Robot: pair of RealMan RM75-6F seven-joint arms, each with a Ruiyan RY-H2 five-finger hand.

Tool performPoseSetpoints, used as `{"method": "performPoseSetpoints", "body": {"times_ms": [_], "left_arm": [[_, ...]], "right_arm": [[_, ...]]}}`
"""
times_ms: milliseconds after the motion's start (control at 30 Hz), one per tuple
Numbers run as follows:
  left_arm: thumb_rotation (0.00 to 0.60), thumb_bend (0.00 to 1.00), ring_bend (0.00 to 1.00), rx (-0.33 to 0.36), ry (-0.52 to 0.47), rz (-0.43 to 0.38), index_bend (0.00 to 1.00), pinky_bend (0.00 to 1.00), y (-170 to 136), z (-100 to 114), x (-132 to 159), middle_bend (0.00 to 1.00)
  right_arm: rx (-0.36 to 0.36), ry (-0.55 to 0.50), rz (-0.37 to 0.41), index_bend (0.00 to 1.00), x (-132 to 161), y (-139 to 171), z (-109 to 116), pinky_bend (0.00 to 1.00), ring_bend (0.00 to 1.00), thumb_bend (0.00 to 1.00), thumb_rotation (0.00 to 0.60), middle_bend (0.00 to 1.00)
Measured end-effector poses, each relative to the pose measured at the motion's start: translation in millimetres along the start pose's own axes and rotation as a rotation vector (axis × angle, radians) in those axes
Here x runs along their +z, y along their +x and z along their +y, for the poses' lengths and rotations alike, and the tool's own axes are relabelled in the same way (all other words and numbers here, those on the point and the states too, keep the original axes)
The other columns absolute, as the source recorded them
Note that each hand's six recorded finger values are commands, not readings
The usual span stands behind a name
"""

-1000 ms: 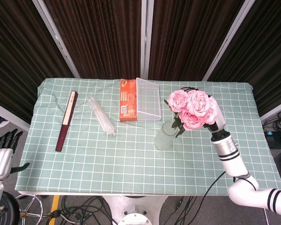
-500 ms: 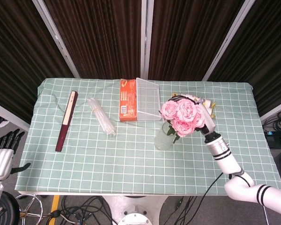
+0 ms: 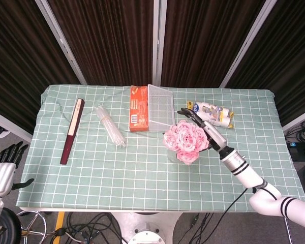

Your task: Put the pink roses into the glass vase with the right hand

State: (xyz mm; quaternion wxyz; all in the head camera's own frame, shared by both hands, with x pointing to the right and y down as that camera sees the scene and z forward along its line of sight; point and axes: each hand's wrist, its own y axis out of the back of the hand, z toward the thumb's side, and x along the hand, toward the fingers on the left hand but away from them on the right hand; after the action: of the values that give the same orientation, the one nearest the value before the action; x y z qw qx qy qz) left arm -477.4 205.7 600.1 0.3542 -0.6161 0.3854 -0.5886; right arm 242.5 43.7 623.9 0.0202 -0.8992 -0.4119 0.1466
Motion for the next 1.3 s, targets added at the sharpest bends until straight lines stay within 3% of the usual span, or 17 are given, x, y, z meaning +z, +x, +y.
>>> {"method": "performPoseSetpoints", "body": {"times_ms": [267,433,567,700,800,867,1067,1300], "left_arm": [[0.600,0.00,0.00,-0.001,0.000,-0.004,0.07,0.10,-0.9,-0.8,0.0,0.00],[0.600,0.00,0.00,-0.004,0.006,0.003,0.07,0.10,-1.4,-1.9,-0.7,0.00],[0.600,0.00,0.00,-0.011,0.009,0.008,0.07,0.10,0.0,-3.9,0.0,0.00],[0.600,0.00,0.00,-0.013,0.014,0.000,0.07,0.10,1.4,-4.2,4.1,0.00],[0.600,0.00,0.00,-0.009,0.019,-0.004,0.07,0.10,1.6,-2.5,7.0,0.00],[0.600,0.00,0.00,-0.006,0.021,-0.004,0.07,0.10,1.5,-1.1,8.2,0.00],[0.600,0.00,0.00,0.001,0.022,-0.009,0.07,0.10,1.2,-0.4,11.6,0.00],[0.600,0.00,0.00,0.017,0.006,-0.029,0.07,0.10,2.3,0.1,18.1,0.00]], "right_arm": [[-0.090,0.022,0.062,0.00,17.2,3.0,12.6,0.00,0.00,0.00,0.600,0.00],[-0.093,0.179,0.042,0.00,23.2,18.0,26.0,0.00,0.00,0.00,0.600,0.00],[-0.060,0.411,-0.055,0.00,13.1,41.2,35.3,0.00,0.00,0.00,0.600,0.00],[-0.017,0.642,-0.221,0.00,-4.8,86.5,47.4,0.00,0.00,0.00,0.600,0.00],[-0.012,0.725,-0.342,0.00,-16.4,129.2,59.2,0.00,0.00,0.00,0.600,0.00],[-0.026,0.750,-0.382,0.00,-20.6,148.1,63.3,0.00,0.00,0.00,0.600,0.00],[-0.119,0.905,-0.484,0.00,-28.9,200.8,77.6,0.00,0.00,0.00,0.600,0.00],[-0.335,1.146,-0.639,0.00,-38.6,267.8,83.1,0.00,0.00,0.00,0.600,0.00]]}}
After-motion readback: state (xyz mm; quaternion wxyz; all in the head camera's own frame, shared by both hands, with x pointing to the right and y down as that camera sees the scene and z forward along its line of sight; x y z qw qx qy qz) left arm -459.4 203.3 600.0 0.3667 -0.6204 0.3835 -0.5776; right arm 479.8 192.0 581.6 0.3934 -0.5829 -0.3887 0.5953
